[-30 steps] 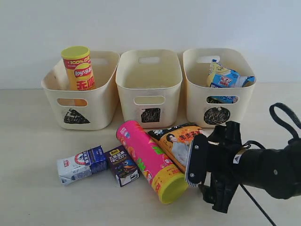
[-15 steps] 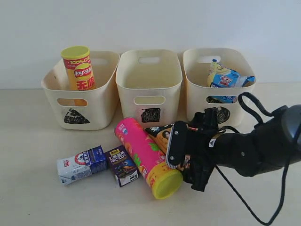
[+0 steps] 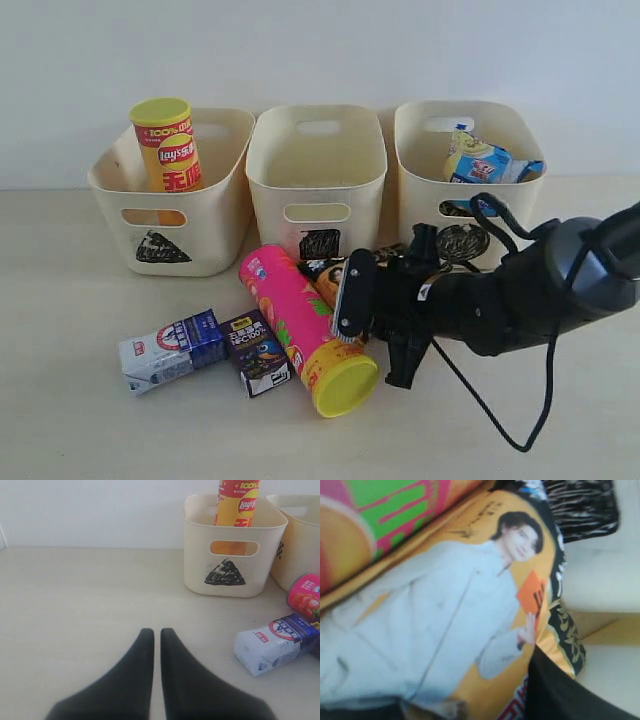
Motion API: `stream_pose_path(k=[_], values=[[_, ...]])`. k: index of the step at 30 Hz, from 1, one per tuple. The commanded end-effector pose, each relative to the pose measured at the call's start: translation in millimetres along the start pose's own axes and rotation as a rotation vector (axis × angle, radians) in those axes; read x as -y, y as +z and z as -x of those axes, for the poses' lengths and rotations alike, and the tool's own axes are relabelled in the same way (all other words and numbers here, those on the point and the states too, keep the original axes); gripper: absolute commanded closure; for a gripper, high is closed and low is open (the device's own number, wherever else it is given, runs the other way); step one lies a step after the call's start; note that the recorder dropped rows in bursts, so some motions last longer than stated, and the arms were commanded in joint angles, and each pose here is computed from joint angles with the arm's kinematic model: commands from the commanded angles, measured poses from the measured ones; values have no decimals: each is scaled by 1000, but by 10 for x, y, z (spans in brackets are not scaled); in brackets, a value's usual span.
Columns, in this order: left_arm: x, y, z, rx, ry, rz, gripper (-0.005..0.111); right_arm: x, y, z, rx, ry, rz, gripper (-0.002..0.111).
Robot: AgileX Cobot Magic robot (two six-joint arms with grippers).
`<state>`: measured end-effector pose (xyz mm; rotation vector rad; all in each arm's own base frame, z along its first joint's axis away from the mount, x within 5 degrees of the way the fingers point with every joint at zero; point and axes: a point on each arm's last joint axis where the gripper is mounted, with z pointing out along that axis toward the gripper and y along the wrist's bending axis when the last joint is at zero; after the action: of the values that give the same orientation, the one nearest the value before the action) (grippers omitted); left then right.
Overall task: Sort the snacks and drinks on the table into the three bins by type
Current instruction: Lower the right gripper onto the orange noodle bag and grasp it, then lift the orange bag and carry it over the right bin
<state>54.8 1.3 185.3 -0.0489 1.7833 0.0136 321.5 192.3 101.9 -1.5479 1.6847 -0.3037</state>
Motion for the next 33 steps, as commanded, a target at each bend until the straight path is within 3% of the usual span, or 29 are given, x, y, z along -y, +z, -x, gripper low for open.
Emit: stream_pose_path(k=[1, 16, 33], values=[[-1, -5, 21, 16, -7, 3, 103, -96, 27, -49, -36, 8, 75, 106], [-1, -5, 21, 16, -7, 3, 103, 66, -357, 53, -30, 100, 101, 106], [-1, -5, 21, 16, -7, 3, 103, 314, -1359, 181, 89, 284, 32, 106]])
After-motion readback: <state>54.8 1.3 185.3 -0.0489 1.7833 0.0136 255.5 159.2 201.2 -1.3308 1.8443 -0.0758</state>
